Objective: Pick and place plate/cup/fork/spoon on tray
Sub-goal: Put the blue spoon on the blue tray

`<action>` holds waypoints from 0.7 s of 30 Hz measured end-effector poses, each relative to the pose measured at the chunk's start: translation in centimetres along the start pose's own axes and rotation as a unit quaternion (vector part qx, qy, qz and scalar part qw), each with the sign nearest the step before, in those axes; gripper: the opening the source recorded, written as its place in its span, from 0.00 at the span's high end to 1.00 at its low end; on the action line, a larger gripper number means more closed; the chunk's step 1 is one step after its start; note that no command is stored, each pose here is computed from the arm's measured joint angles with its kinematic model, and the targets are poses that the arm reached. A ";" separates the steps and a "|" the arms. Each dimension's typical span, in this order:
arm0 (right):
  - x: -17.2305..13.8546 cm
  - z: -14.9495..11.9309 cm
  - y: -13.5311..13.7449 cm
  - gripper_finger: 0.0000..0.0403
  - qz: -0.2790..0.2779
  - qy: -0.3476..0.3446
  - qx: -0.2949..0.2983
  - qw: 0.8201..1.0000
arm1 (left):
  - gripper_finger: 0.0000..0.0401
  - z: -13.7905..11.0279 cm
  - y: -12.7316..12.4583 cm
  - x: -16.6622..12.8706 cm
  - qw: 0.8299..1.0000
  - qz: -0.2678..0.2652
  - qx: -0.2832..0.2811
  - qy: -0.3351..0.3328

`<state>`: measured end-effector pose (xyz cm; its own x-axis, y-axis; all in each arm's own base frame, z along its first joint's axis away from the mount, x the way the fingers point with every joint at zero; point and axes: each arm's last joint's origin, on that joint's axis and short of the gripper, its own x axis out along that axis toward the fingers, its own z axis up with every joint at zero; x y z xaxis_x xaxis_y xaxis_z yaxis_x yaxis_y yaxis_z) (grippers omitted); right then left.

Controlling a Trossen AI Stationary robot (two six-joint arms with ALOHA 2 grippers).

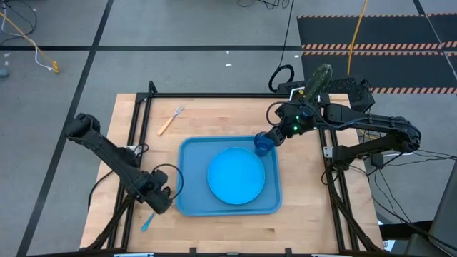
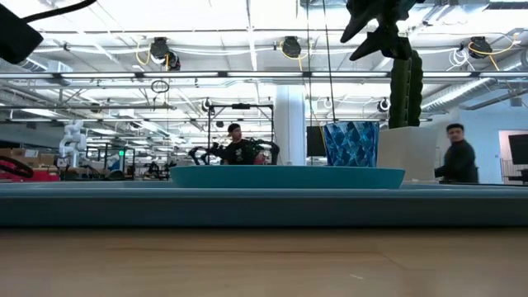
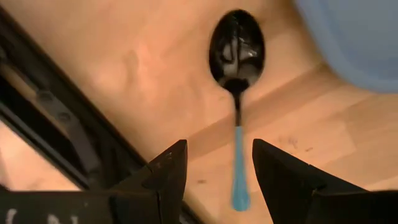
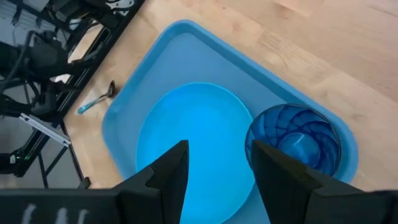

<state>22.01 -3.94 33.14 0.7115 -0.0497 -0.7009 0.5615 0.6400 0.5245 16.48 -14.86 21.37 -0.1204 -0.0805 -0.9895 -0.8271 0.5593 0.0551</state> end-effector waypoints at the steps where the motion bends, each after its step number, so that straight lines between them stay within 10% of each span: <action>1: 0.0 0.0 0.0 0.59 0.000 0.000 0.000 1.000 | 0.54 -0.1 -0.3 0.2 1.000 -0.004 -0.003 0.002; 21: 0.0 -0.2 0.2 0.59 0.038 0.036 0.029 0.998 | 0.54 -0.2 -3.9 5.2 1.000 0.022 0.020 0.002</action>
<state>22.04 -3.64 33.18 0.7214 0.0533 -0.6905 0.5325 0.5948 0.6022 18.98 -17.63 16.08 -0.1581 -0.0580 -0.9857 -0.7980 0.5955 0.0930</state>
